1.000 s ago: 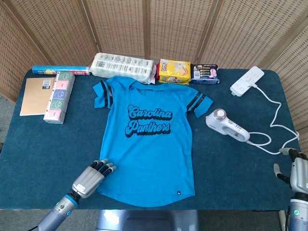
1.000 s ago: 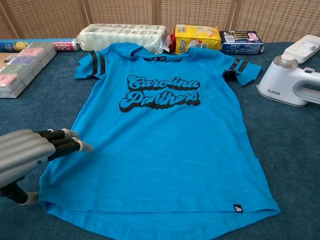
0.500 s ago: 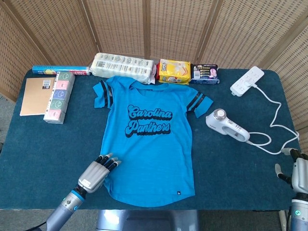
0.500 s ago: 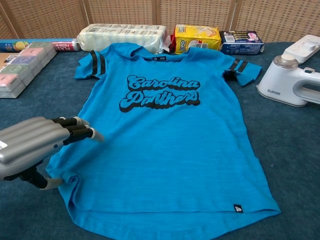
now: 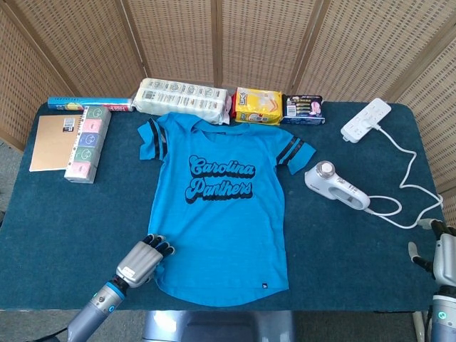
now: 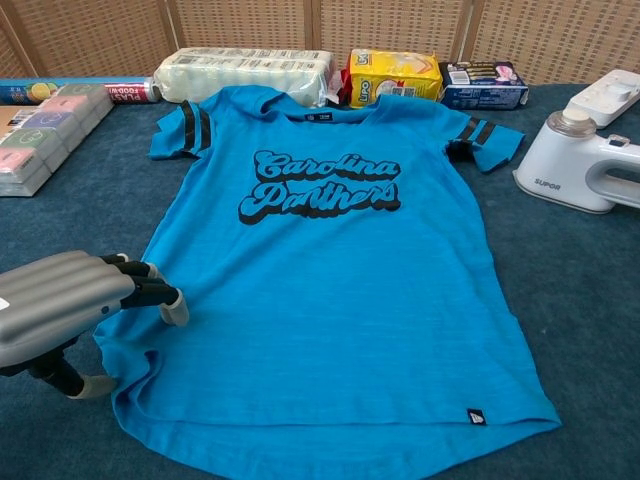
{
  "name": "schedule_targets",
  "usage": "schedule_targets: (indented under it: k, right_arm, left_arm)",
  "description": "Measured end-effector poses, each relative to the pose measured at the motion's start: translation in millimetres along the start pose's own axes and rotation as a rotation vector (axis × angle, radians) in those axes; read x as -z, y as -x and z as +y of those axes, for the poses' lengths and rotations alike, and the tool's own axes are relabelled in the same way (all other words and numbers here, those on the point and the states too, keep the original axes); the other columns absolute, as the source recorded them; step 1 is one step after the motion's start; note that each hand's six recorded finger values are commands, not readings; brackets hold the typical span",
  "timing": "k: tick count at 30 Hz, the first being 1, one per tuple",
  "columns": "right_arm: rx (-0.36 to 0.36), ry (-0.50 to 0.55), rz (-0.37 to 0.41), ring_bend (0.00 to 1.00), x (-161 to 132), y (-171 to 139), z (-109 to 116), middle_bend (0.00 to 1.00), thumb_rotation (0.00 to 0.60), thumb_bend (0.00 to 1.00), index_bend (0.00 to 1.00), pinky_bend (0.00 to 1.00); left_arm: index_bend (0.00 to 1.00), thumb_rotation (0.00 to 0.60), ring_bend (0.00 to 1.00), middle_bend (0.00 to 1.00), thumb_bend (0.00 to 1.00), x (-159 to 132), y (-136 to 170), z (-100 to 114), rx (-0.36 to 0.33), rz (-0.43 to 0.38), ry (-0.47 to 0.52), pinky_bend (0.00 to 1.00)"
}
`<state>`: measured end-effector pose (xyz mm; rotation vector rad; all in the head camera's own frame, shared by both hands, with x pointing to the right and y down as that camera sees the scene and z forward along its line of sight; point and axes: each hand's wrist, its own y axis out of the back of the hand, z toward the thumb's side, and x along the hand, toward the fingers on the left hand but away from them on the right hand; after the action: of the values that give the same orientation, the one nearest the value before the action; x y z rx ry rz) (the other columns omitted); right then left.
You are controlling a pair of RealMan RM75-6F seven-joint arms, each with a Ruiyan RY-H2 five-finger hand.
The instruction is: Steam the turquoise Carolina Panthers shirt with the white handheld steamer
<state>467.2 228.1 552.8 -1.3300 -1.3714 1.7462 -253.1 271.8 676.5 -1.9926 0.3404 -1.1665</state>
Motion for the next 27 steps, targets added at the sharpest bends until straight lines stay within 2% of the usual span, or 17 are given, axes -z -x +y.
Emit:
schedule_targets:
  k: [4,7,11,16,22,27]
  right_arm:
    - [-0.001,0.005,-0.002,0.34,0.5,-0.3,-0.5,0.37,0.6,0.37,0.33,0.3]
    - [0.001,0.005,-0.004,0.34,0.9,-0.5,-0.1,0.37,0.6,0.37,0.33,0.3]
    - [0.004,0.01,-0.007,0.34,1.5,-0.5,0.4,0.37,0.6,0.37,0.33,0.3]
    - [0.003,0.012,-0.008,0.34,1.5,-0.5,0.1,0.37,0.6,0.37,0.33,0.3]
    - [0.002,0.014,-0.013,0.34,2.3,-0.4,0.1,0.37,0.6,0.37,0.33,0.3]
    - [0.002,0.015,-0.011,0.34,1.2,0.4,0.6,0.37,0.6,0.37,0.33,0.3]
  left_arm:
    - [0.32,0.6,0.22,0.34,0.2,2.4,3.4,-1.5,0.016,0.003,0.006,0.21]
    - [0.4,0.6,0.24,0.37,0.21,1.9,4.6,-2.0,0.017,-0.002,-0.004,0.21]
    - [0.54,0.6,0.33,0.46,0.24,2.2,5.2,-1.1,0.006,-0.003,-0.014,0.24]
    - [0.58,0.6,0.42,0.55,0.26,2.7,4.2,-2.2,-0.002,0.0,-0.027,0.27]
    - [0.6,0.6,0.44,0.56,0.28,2.2,3.0,-4.0,0.007,-0.002,-0.04,0.33]
    - [0.72,0.6,0.51,0.63,0.31,-1.0,0.4,-2.3,0.003,-0.011,-0.048,0.46]
